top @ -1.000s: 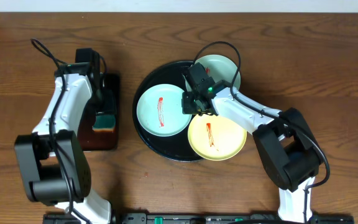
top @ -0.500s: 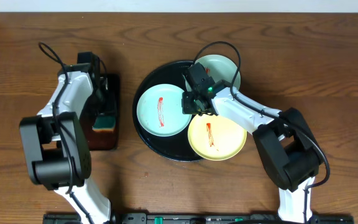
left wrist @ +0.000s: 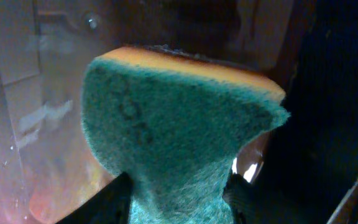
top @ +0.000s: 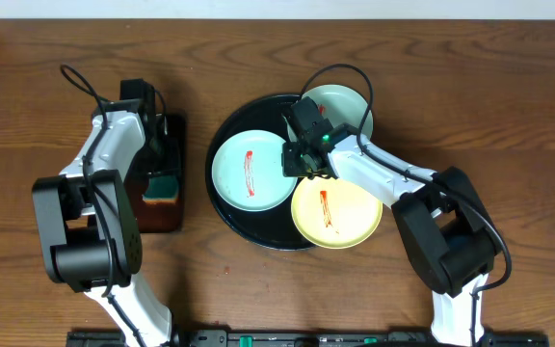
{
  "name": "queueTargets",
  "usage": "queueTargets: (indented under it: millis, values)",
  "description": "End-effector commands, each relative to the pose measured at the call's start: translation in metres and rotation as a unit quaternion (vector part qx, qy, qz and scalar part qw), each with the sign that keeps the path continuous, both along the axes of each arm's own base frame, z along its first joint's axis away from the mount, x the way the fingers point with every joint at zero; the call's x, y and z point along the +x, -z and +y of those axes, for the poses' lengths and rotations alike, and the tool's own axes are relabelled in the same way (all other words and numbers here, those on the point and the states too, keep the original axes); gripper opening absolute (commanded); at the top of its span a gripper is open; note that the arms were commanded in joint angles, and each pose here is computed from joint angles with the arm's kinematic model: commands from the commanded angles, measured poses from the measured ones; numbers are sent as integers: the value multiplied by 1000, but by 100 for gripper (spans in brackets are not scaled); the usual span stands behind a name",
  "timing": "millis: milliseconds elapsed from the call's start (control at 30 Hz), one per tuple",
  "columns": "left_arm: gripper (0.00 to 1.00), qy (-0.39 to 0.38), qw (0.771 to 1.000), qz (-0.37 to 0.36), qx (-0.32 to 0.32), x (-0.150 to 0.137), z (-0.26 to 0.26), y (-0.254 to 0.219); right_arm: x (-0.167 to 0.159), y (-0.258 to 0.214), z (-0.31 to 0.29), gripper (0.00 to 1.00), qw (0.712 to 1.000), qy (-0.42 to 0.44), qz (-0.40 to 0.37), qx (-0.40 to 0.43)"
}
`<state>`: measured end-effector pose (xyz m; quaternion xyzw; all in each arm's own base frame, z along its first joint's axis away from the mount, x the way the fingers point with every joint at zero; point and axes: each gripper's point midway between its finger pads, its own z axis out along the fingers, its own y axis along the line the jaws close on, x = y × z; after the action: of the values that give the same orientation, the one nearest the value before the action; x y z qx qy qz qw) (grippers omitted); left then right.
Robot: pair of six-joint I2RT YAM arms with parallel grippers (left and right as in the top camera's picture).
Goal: Clean dirty plates on tray and stack at the side
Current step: 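Reach left gripper into the black tray and grasp the green sponge, then scrub the left pale green plate with the sponge in left gripper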
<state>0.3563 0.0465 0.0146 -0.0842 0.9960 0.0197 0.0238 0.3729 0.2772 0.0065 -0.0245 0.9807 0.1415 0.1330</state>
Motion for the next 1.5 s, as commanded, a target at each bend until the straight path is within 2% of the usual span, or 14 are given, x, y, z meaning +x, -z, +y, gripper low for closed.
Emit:
queueTargets:
  millis: [0, 67, 133, 200, 233, 267, 433, 600, 667, 800, 900, 1167, 1333, 1467]
  values:
    - [55, -7, 1000, 14, -2, -8, 1, 11, -5, 19, -5, 2, 1000, -6, 10, -29]
    - [53, -7, 1000, 14, -2, -8, 1, 11, -5, 19, -5, 2, 1000, -6, 10, -29]
    - [44, -7, 1000, 13, -2, -8, 1, 11, -5, 19, -5, 2, 1000, -6, 10, -29]
    - [25, -7, 1000, 13, -2, -8, 1, 11, -5, 19, -5, 2, 1000, -6, 10, -29]
    - [12, -7, 1000, 14, -3, -8, 1, 10, -5, 19, -5, 2, 1000, -6, 10, -29]
    - [8, -10, 1000, 14, -2, -9, 1, 10, -5, 19, -5, 2, 1000, -6, 10, -29]
    - [8, -17, 1000, 10, -2, -3, 2, -13, -5, 19, -5, 2, 1000, -6, 11, -29]
    - [7, -17, 1000, -23, -7, 5, -1, -64, -5, 19, -4, 1, 1000, -6, 11, -29]
    - [7, -12, 997, -56, -57, 7, -19, -90, -6, 18, -4, 1, 1000, -6, 11, -27]
    - [7, 2, 987, -76, -145, 8, -53, -107, -8, 18, 0, 1, 1000, -11, 18, -16]
    - [8, 0, 981, -69, -180, 5, -73, -105, -10, 18, 2, 1, 1000, -14, 23, -9]
    - [7, -17, 980, -48, -191, -2, -123, -75, -10, 18, 2, 1, 1000, -14, 25, -8]
    - [7, -77, 983, -48, -157, -2, -140, -50, -10, 18, 2, 1, 1000, -14, 25, -8]
    - [7, -87, 987, -53, -125, -2, -152, -32, -11, 18, 2, 1, 1000, -9, 28, -8]
